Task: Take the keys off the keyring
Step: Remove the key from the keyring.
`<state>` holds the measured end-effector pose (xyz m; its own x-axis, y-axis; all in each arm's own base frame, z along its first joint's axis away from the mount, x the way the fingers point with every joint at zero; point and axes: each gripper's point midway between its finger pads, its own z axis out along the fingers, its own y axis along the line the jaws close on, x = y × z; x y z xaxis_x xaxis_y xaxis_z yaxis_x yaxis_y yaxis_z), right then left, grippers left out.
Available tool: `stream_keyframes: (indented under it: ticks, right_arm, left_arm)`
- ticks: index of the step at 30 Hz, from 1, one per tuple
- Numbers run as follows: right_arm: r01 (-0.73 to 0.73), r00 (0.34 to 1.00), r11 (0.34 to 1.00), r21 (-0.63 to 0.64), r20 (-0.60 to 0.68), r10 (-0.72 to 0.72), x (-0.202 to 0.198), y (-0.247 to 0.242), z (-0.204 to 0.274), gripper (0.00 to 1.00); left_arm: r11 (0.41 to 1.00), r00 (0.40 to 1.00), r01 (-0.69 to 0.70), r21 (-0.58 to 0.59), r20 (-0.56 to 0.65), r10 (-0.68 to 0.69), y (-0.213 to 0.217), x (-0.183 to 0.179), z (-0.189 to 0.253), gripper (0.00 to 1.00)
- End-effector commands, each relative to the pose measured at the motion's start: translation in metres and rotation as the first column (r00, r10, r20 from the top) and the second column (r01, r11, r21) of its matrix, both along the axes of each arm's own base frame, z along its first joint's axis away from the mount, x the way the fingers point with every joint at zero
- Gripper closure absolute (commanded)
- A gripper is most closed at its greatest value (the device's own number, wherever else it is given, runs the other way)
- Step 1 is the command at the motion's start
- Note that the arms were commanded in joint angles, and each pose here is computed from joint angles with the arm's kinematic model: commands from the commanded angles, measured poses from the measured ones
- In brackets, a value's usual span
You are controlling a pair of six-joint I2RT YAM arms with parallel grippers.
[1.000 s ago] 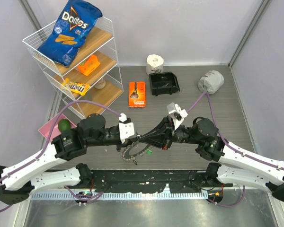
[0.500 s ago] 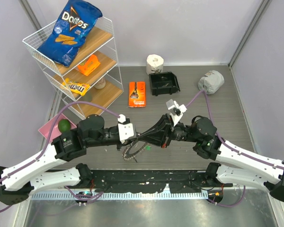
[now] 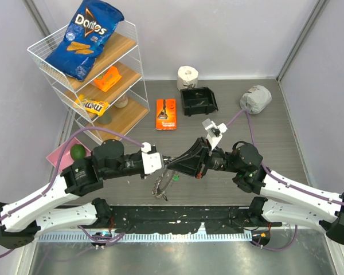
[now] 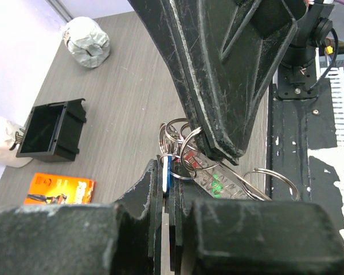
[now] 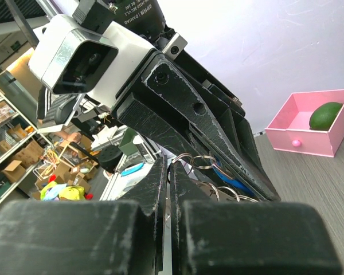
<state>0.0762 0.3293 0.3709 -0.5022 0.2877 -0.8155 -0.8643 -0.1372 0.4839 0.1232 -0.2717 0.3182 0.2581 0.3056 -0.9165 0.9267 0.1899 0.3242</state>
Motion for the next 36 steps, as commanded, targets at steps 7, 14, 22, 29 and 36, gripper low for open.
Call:
stream_keyframes:
  ticks: [7,14,22,29,36]
  right_arm:
    - [-0.145,0.989,0.987,0.071,0.027,0.143,-0.030,-0.007,0.019,0.95]
    - [-0.135,0.991,0.990,0.049,0.011,0.135,-0.026,-0.007,0.011,0.95]
    - [-0.130,0.991,0.991,0.038,-0.034,0.132,-0.021,-0.009,-0.001,0.95]
    - [-0.137,0.988,0.990,0.032,-0.065,0.139,-0.020,-0.008,-0.009,0.95]
    - [-0.139,0.988,0.990,0.026,-0.067,0.140,-0.019,-0.008,-0.010,0.95]
  left_arm:
    - [0.987,0.980,-0.130,-0.100,0.136,0.143,-0.001,0.040,0.032,1.00]
    - [0.981,0.976,-0.143,-0.128,0.148,0.161,-0.001,0.049,0.036,1.00]
    - [0.973,0.972,-0.145,-0.181,0.159,0.174,0.003,0.052,0.044,1.00]
    - [0.966,0.967,-0.150,-0.210,0.170,0.188,0.008,0.051,0.051,1.00]
    - [0.963,0.965,-0.150,-0.223,0.178,0.191,0.012,0.049,0.055,1.00]
